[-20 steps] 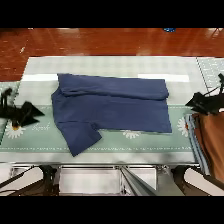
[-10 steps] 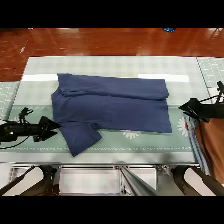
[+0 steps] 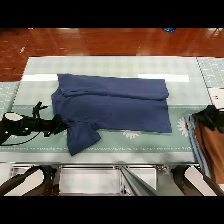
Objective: Fold the shirts.
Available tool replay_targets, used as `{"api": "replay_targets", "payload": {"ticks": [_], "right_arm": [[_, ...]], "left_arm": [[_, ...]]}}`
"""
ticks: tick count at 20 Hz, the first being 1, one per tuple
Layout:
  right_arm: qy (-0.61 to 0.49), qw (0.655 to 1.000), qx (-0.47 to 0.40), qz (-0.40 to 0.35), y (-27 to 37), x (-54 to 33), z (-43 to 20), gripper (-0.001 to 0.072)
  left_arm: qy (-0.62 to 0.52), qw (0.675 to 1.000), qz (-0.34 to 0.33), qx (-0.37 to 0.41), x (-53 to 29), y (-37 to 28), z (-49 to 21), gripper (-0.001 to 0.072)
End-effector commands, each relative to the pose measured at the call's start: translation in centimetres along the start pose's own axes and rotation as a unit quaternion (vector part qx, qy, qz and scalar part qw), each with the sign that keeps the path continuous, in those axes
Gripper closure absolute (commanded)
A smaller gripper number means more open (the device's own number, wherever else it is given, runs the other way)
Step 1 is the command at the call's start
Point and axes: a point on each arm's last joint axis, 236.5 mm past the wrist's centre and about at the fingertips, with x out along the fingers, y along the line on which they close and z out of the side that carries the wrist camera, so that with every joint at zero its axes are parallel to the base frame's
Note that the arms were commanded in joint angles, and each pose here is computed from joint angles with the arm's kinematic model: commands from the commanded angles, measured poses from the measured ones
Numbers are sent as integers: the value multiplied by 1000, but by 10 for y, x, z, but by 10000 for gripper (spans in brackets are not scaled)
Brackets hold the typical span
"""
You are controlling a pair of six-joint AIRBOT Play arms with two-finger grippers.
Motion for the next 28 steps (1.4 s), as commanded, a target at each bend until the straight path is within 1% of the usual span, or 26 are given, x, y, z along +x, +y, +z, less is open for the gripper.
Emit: {"api": "replay_targets", "payload": {"ticks": [1,4,7,11,13,16,17,19,21,23,26,28], "right_arm": [[78,997,25,9,-9,24,-52,298],[122,992,2,7,-3,49,-87,298],[143,990,-21,3,3,60,-100,298],[166,986,-2,22,12,82,-103,299],[171,984,-1,42,27,100,-103,299],[148,987,-9,62,56,120,-84,308],[145,987,-23,62,63,122,-79,359],[144,985,-64,74,80,119,-71,696],[156,978,-101,91,95,107,-68,690],[158,975,-127,91,103,96,-60,690],[114,978,-141,105,126,84,-28,691],[94,978,-145,115,142,81,-6,690]], "left_arm": [[9,1000,-8,23,-4,-11,1,687],[11,999,-12,28,-7,-16,3,687],[12,999,-12,28,-7,-16,2,687],[12,999,-12,28,-7,-16,3,687],[12,999,-12,28,-7,-16,3,687],[15,999,-13,29,-8,-16,1,687],[13,999,-13,35,-8,-17,2,687],[6,999,-15,36,-13,-19,8,687],[-3,999,-23,44,-25,-28,20,687],[-17,997,-34,68,-44,-43,36,687],[-53,993,-38,98,-67,-65,68,687],[-65,992,-39,98,-72,-75,94,687]]}}
